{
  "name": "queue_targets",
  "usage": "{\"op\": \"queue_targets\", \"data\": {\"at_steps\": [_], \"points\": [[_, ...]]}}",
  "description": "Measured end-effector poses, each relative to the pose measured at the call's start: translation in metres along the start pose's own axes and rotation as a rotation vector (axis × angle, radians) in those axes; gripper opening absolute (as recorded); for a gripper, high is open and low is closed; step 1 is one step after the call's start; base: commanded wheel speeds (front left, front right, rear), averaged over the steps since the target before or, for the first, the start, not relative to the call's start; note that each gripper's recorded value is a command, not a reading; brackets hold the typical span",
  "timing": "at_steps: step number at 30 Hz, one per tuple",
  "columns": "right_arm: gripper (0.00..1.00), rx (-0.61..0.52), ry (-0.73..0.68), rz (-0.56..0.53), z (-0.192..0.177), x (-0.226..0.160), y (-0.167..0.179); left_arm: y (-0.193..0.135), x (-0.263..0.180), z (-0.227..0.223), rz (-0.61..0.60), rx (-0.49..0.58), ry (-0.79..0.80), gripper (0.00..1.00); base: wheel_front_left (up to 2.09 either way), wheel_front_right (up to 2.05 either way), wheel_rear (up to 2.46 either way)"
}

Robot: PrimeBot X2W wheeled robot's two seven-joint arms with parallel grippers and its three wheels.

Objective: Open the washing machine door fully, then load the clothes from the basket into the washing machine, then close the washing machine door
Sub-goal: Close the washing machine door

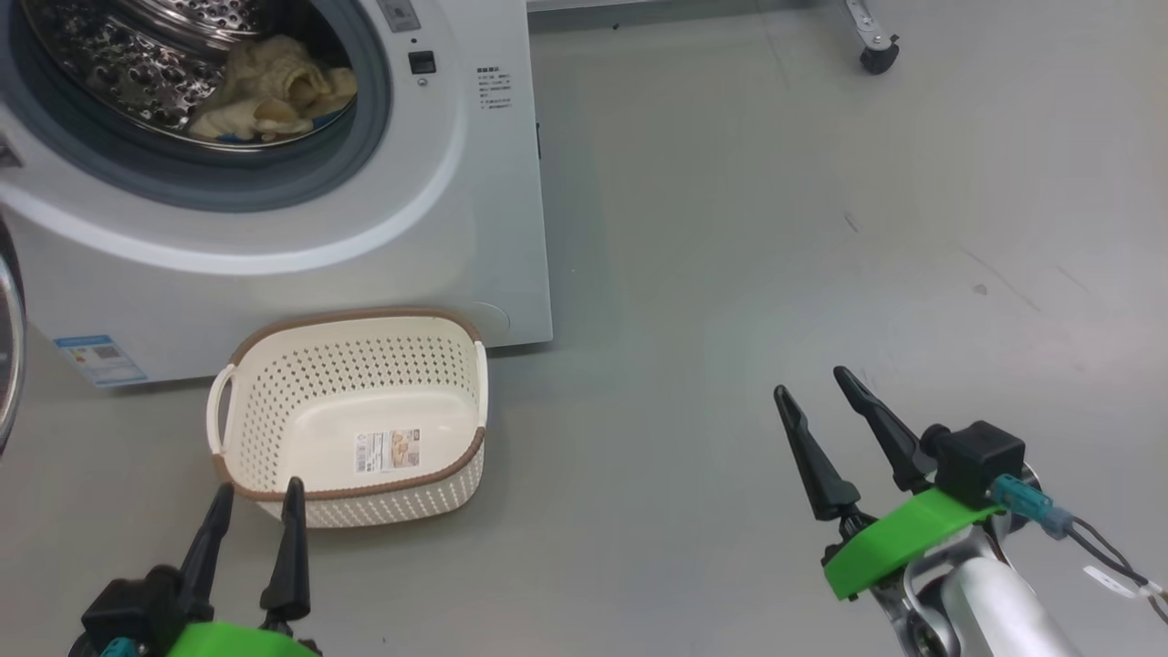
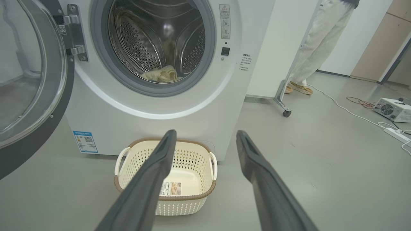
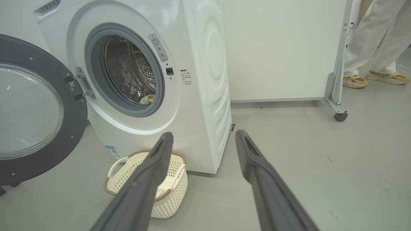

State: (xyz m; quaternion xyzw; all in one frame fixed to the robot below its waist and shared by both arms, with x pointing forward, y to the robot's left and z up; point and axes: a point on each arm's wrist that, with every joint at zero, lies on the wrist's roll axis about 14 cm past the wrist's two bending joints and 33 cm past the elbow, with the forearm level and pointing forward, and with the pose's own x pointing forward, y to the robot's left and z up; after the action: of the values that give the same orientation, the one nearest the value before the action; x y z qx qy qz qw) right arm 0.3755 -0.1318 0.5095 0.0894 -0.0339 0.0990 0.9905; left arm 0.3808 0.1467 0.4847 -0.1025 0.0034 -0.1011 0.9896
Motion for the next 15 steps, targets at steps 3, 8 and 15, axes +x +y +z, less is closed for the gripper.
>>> {"op": "queue_targets", "data": {"at_steps": [3,8,15], "points": [[1.00,0.002,0.001,0.018,-0.001,0.004,0.006,0.006,-0.004,0.002,0.021,-0.005,-0.007,1.00,0.00,0.00,0.00],[1.00,0.010,0.013,0.068,-0.006,0.014,0.021,0.021,-0.015,0.006,0.067,-0.004,-0.019,1.00,0.00,0.00,0.00],[1.00,0.020,0.037,0.168,-0.016,0.029,0.053,0.047,-0.038,0.011,0.161,-0.003,-0.034,1.00,0.00,0.00,0.00]]}}
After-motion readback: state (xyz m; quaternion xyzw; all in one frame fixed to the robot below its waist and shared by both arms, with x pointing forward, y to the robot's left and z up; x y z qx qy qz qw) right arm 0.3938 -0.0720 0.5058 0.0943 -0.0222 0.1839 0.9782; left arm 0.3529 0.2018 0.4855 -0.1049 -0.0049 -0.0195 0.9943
